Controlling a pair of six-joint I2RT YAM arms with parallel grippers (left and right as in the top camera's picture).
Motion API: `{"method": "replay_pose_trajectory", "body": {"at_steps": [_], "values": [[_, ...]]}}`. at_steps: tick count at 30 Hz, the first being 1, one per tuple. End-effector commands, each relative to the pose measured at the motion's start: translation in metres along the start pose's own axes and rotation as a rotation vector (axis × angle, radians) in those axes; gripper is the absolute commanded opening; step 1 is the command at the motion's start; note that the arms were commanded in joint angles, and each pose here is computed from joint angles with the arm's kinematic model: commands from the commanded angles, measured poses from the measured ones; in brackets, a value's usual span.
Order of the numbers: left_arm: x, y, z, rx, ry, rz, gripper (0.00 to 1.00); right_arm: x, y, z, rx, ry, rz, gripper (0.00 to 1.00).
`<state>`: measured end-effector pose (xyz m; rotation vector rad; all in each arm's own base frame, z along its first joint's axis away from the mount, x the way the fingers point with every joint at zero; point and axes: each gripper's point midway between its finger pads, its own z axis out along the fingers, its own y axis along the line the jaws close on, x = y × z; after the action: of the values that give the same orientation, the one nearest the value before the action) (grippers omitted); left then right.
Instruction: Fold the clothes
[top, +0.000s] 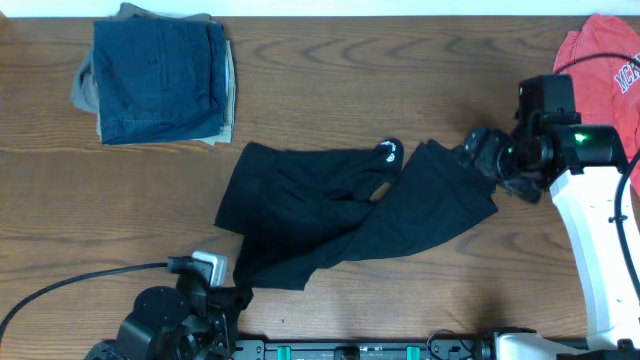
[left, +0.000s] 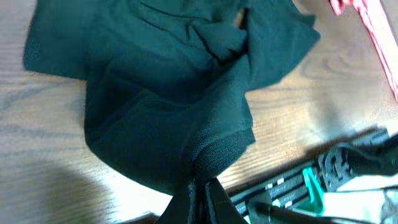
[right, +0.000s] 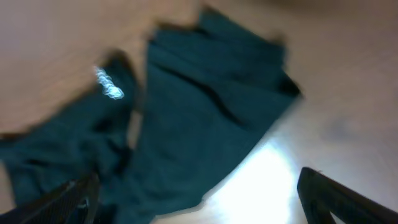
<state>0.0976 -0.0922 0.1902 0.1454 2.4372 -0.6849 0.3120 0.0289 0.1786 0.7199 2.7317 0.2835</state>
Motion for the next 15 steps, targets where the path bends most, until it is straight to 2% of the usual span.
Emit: {"method": "replay_pose_trajectory", "body": {"at_steps": [1,6,11,15], "values": [[-0.008,0.003,-0.007,-0.025,-0.049,-0.112,0.06,0.001,0.027,0.002,-0.088,-0.004,-0.094,0.94],[-0.009,0.006,-0.007,-0.036,-0.052,-0.112,0.06,-0.001,0.051,0.033,-0.082,0.002,-0.161,0.89],[-0.008,0.006,-0.007,-0.037,-0.050,-0.113,0.06,-0.010,0.038,0.079,0.089,-0.006,-0.188,0.91],[-0.004,0.008,-0.007,-0.047,-0.037,-0.114,0.06,-0.016,0.034,0.111,0.128,0.005,-0.194,0.88]]}}
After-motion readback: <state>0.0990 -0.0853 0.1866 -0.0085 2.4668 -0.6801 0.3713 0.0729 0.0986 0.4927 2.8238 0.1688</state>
